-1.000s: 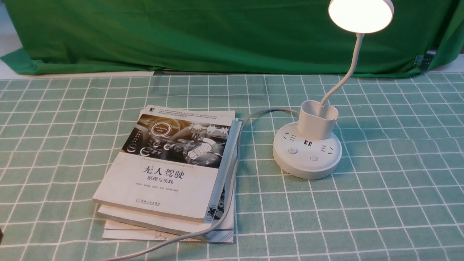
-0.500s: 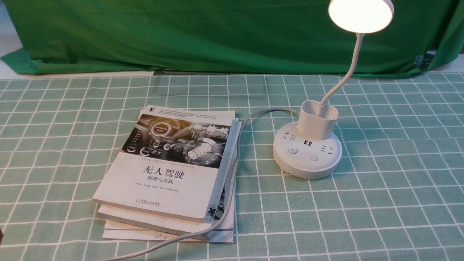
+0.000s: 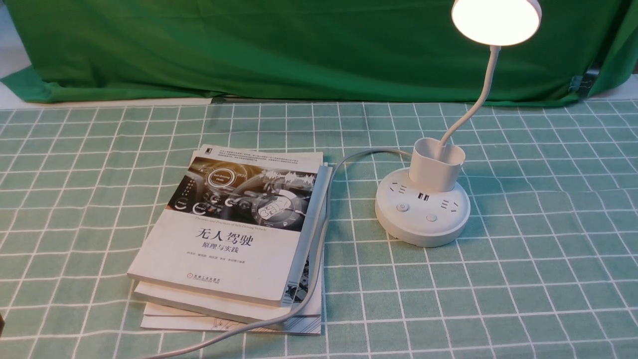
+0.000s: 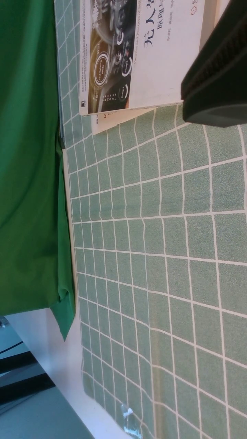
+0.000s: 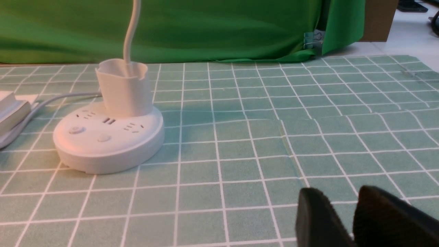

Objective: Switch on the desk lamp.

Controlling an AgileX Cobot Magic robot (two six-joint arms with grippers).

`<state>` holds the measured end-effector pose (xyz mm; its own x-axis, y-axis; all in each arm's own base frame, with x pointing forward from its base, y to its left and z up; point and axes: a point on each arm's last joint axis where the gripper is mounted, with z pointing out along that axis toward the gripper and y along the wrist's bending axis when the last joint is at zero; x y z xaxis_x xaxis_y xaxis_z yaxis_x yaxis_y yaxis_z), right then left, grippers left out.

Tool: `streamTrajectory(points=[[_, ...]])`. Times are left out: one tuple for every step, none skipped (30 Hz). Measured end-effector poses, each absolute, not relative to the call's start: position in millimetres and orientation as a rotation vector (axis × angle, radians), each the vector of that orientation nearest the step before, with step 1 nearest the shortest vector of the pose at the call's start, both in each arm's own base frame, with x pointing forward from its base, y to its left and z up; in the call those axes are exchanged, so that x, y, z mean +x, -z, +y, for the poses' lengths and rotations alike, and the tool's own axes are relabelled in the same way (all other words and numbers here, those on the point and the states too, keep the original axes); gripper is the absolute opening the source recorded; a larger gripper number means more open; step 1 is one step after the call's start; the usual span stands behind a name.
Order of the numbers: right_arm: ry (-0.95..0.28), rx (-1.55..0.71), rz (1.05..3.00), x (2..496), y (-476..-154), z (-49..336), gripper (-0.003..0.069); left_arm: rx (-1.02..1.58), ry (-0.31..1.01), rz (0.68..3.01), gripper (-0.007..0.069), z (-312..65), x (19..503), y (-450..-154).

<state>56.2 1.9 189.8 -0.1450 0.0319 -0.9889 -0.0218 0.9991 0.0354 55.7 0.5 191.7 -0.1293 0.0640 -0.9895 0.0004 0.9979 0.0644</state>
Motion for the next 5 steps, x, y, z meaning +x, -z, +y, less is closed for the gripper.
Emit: streamTrajectory(points=[[-0.047, 0.008, 1.716, 56.2, -189.8, 1.9, 0.0238, 0.049, -0.055, 1.7, 0.0021, 0.5, 55.7, -191.7], [-0.047, 0.008, 1.716, 56.2, -189.8, 1.9, 0.0238, 0.049, -0.055, 1.7, 0.0021, 0.5, 55.7, -191.7], [-0.047, 0.008, 1.716, 56.2, -189.8, 1.9, 0.0238, 0.049, -0.055, 1.7, 0.0021, 0.5, 55.7, -191.7], [-0.047, 0.008, 1.716, 56.2, -189.8, 1.9, 0.0238, 0.049, -0.055, 1.7, 0.0021, 0.5, 55.7, -191.7], [-0.047, 0.008, 1.716, 56.2, -189.8, 1.9, 0.0238, 0.049, -0.055, 1.7, 0.0021, 0.5, 55.7, -191.7]])
